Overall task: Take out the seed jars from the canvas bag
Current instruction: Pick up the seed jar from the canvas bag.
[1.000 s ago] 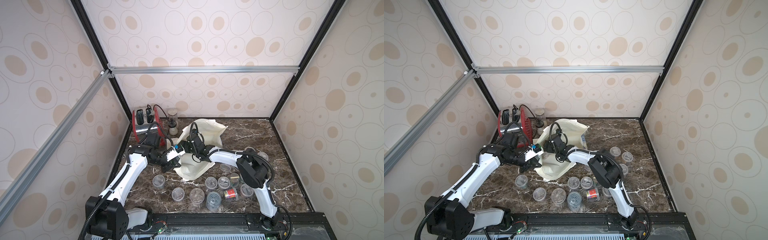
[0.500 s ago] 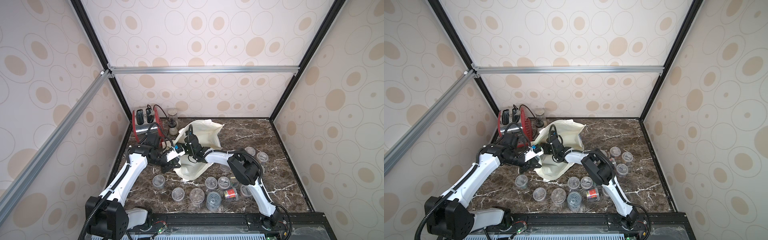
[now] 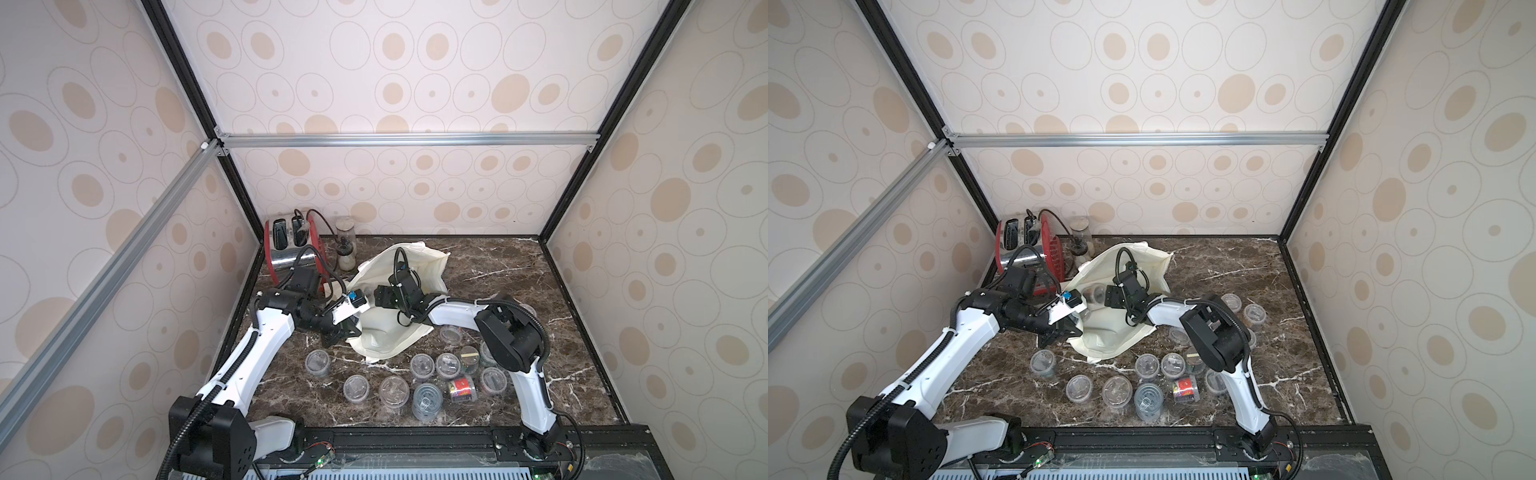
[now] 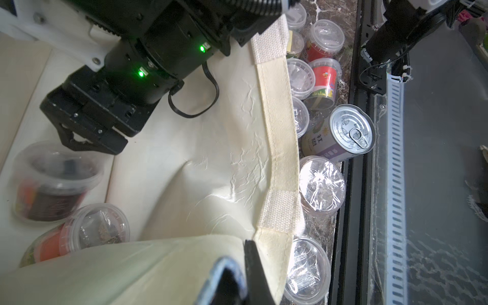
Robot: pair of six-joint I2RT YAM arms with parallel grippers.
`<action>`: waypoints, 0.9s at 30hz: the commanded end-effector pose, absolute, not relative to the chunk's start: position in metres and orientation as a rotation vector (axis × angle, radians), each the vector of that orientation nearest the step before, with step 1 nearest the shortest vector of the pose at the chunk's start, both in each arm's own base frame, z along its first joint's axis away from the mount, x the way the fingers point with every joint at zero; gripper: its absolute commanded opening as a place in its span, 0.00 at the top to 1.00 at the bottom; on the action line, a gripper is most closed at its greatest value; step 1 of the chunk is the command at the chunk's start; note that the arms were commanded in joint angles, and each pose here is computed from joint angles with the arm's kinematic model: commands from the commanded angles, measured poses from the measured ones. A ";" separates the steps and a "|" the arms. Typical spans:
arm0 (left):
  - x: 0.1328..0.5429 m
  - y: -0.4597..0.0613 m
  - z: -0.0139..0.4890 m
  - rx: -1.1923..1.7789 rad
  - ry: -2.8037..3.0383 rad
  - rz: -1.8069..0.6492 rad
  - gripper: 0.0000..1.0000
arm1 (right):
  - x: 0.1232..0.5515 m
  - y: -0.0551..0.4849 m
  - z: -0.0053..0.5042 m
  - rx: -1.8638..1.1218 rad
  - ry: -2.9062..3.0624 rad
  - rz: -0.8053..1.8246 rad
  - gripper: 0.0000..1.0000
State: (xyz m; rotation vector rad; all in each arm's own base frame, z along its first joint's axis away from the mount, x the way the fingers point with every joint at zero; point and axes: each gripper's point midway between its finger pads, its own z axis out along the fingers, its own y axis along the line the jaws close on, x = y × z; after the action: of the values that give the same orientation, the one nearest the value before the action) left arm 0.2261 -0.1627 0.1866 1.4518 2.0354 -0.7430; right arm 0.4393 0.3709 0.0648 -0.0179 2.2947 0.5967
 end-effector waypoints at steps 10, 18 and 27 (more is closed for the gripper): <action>0.219 -0.164 0.195 1.487 2.000 -0.760 1.00 | 0.417 0.409 0.117 -0.258 2.217 0.820 0.08; 0.214 -0.163 0.195 1.493 1.997 -0.758 1.00 | 0.407 0.430 0.114 -0.287 2.244 1.000 0.00; 0.213 -0.164 0.197 1.489 1.990 -0.764 1.00 | 0.403 0.449 0.087 -0.221 2.326 1.026 0.01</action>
State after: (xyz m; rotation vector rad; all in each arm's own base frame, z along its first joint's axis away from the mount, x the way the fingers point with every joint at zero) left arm 0.2234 -0.1623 0.1893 1.4546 2.0275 -0.7403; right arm 0.4108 0.4358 0.0975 -0.2218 2.2877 1.0043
